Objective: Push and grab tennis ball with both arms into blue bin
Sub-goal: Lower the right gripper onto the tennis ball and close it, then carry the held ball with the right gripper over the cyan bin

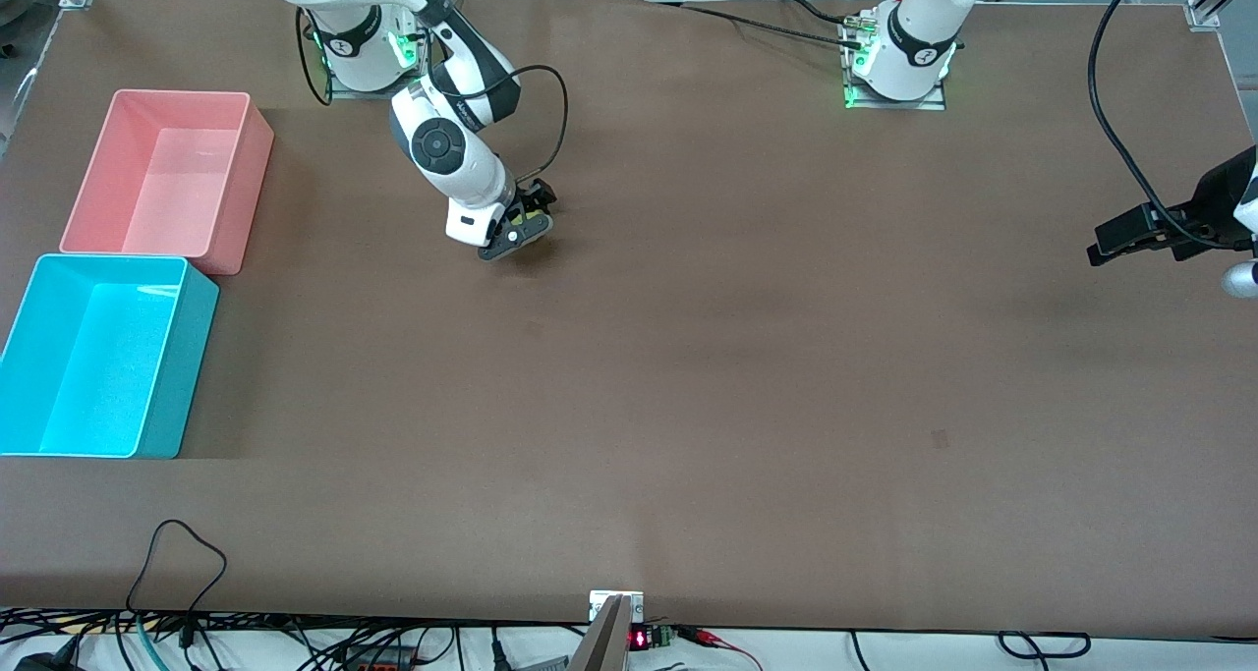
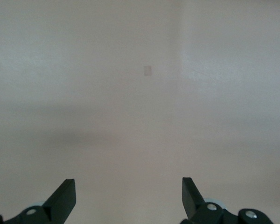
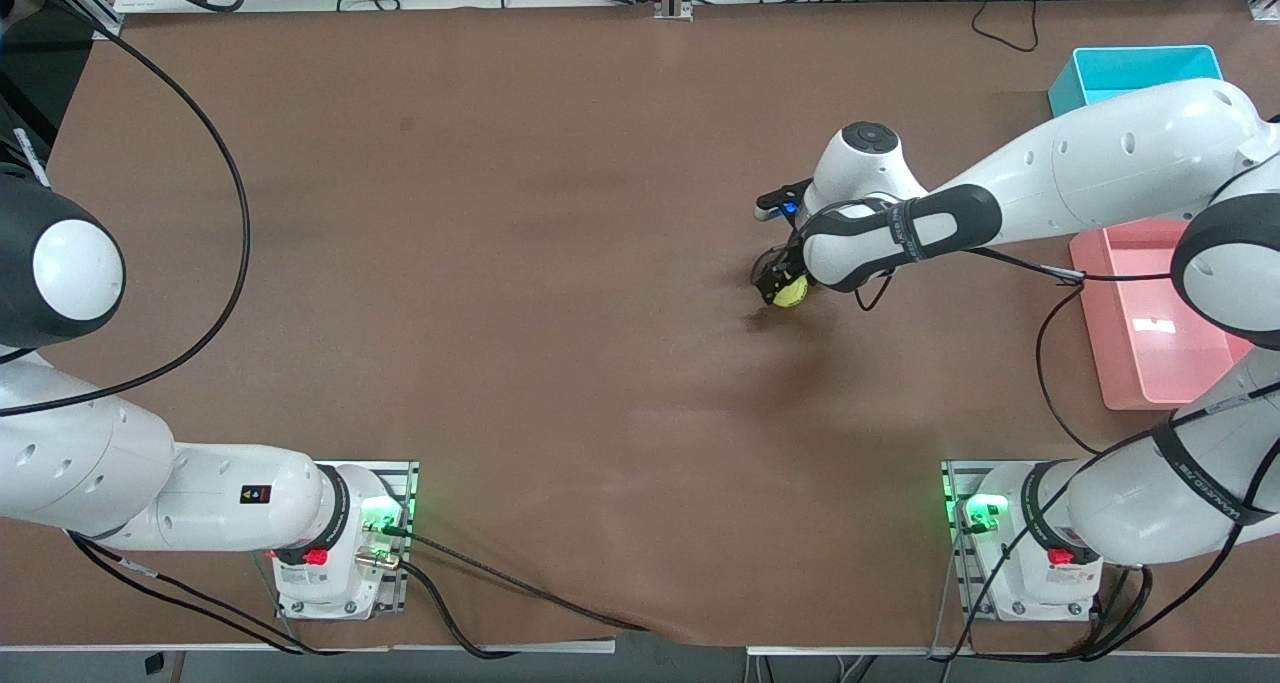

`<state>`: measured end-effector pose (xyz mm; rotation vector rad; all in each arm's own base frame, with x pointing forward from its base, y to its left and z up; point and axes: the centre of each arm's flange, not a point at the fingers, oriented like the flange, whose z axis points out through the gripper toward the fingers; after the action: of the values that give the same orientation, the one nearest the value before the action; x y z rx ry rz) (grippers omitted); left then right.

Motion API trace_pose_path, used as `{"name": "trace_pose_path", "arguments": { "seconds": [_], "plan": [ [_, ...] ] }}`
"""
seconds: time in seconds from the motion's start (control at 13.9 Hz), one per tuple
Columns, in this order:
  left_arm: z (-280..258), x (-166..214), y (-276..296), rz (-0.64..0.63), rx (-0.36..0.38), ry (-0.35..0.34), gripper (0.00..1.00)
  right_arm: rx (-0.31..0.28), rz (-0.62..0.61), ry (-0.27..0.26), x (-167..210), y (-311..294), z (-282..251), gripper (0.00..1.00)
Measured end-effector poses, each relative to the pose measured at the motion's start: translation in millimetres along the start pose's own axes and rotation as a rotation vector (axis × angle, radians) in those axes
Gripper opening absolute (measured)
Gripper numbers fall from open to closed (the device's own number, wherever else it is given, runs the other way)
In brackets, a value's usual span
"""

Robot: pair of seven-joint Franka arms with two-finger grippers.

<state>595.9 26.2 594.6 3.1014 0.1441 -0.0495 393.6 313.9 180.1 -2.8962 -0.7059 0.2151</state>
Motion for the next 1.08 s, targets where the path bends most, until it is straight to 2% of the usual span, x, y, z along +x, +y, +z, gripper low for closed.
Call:
{"name": "trace_pose_path", "arguments": {
  "seconds": [0.22, 0.36, 0.57, 0.79, 1.08],
  "plan": [
    [-0.8, 0.5, -3.6, -0.006, 0.000, 0.004, 1.00, 0.000, -0.001, 0.000, 0.0, -0.4, 0.5, 1.00],
    [-4.4, 0.8, -4.7, -0.008, 0.000, 0.013, 1.00, 0.000, -0.001, 0.000, -0.1, -0.5, 0.6, 0.95],
    [-3.0, 0.1, -1.7, -0.002, 0.000, 0.007, 1.00, 0.000, -0.002, 0.001, 0.2, -0.9, 0.2, 0.68],
    [1.5, -0.6, 7.2, 0.014, -0.001, -0.004, 1.00, 0.000, -0.002, 0.002, 0.6, -1.0, -0.2, 0.67],
    [-0.3, 0.7, 26.5, 0.048, -0.005, 0.021, 1.00, -0.001, 0.010, 0.018, 7.0, 4.7, -5.7, 0.67]
  ]
}}
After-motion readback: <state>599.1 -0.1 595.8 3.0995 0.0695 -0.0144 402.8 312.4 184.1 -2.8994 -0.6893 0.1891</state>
